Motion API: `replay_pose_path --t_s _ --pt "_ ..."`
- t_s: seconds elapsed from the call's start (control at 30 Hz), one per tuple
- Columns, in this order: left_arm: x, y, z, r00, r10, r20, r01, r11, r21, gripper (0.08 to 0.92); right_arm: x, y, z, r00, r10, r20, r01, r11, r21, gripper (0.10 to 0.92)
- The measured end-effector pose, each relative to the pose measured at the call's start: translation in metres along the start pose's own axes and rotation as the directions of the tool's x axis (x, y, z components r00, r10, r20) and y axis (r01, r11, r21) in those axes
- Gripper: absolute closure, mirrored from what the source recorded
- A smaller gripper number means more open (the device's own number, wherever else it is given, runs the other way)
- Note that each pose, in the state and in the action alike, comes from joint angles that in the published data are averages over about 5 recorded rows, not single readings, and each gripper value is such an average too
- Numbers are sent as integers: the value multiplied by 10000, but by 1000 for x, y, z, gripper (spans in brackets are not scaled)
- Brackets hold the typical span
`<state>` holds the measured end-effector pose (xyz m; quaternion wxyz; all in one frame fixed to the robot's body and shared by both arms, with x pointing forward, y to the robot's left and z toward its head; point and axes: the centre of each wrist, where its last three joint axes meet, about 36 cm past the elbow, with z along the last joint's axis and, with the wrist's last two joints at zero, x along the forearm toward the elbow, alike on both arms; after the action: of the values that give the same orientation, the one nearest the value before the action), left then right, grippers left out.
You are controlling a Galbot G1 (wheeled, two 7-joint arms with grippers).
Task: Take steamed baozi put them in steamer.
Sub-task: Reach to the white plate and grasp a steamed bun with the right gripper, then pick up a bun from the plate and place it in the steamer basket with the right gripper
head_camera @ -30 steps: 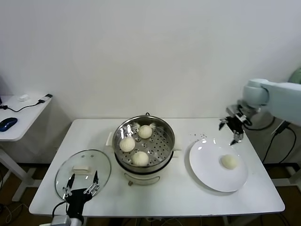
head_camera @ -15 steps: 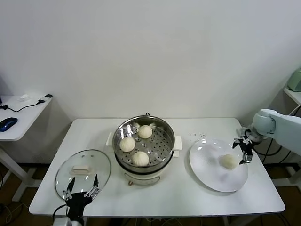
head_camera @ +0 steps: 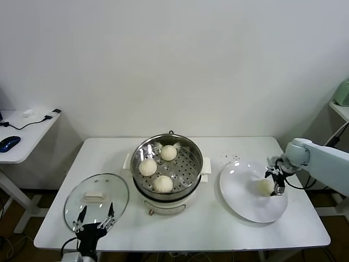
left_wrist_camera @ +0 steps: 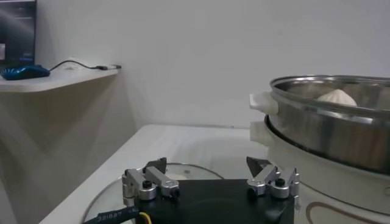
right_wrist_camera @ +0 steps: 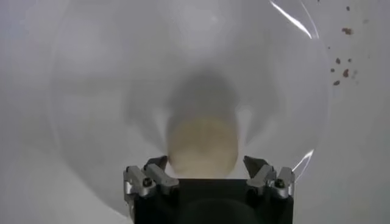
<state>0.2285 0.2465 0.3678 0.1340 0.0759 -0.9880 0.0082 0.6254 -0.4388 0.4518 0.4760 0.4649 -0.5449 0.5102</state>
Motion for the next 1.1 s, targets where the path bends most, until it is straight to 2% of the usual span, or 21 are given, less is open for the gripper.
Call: replay_pose_path --t_s 0.3,0.53,0.8,1.1 --pt "1 -2 -2 10000 48 17 -48 10000 6 177 1 1 -3 9998 -177 79 177 9998 13 334" --pt "4 -2 -5 10000 75 25 -75 10000 12 177 28 -7 -10 9998 -161 123 160 9998 109 346" --pt "6 -3 -9 9999 140 22 -140 9999 -4 177 118 -34 -66 9963 146 844 -203 9975 670 344" --pt "9 -3 -13 9997 223 30 -223 9996 -156 177 236 -40 -187 9721 318 2322 -689 9858 1533 344"
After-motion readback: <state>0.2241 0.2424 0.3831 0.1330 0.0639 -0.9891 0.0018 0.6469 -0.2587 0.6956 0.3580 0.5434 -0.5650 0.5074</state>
